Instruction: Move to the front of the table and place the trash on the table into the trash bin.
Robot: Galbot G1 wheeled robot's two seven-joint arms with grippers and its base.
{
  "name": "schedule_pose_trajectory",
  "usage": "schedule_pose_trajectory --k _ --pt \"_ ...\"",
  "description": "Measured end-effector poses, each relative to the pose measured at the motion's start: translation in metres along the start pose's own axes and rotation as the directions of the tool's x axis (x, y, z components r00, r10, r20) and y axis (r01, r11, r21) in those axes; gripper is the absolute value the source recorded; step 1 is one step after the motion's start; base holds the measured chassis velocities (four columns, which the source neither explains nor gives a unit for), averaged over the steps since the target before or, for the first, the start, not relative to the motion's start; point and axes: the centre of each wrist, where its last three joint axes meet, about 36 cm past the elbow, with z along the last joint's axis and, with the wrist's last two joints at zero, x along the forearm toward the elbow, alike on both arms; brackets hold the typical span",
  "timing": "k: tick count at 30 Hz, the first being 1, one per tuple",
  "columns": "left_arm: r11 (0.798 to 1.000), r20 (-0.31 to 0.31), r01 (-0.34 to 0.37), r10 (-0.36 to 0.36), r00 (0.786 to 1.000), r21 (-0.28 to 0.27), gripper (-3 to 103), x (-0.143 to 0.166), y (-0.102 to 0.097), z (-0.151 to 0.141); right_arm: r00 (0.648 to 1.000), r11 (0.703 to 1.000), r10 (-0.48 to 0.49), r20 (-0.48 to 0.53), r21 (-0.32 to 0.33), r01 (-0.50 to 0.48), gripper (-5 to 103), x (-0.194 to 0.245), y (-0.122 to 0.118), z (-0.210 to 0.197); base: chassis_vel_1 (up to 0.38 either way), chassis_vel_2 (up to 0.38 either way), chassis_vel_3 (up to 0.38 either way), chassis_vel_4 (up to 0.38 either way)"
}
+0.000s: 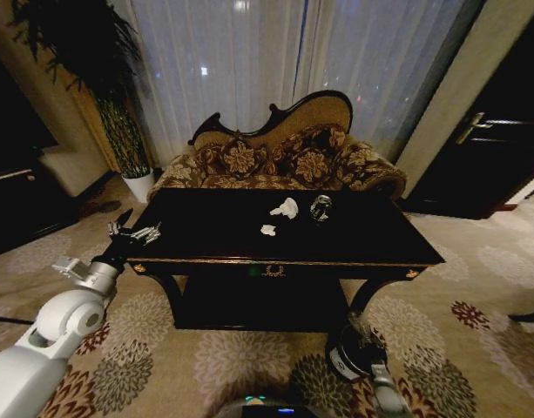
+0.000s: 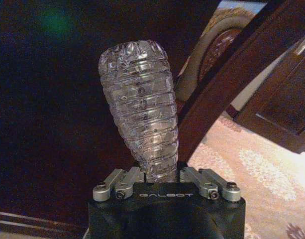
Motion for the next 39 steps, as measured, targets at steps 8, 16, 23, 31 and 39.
schedule_pose_trajectory --k 8,16,23,31,39 --pt "1.000 0.000 0.000 0.000 1.000 0.000 100 0.000 0.000 0.000 1.000 0.999 0.008 -0.026 -0.037 -0.009 26 -0.025 0.009 0.005 0.000 0.000 0.000 0.000" --pt "1.000 0.000 0.000 0.000 1.000 0.000 100 0.000 0.000 0.000 0.999 0.998 0.016 -0.032 -0.061 -0.018 26 -0.028 0.001 0.011 0.000 0.000 0.000 0.000" --pt "1.000 0.000 0.000 0.000 1.000 0.000 100 0.000 0.000 0.000 0.999 0.999 0.003 -0.042 -0.046 -0.005 46 -0.016 0.000 0.027 0.000 0.000 0.000 0.000" --pt "1.000 0.000 0.000 0.000 1.000 0.000 100 0.000 0.000 0.000 0.999 0.999 0.010 -0.036 -0.051 -0.012 73 -0.013 -0.002 0.028 0.000 0.000 0.000 0.000" --pt "1.000 0.000 0.000 0.000 1.000 0.000 100 0.000 0.000 0.000 0.997 0.983 0.062 -0.038 -0.172 -0.068 99 0.021 -0.012 0.027 0.000 0.000 0.000 0.000"
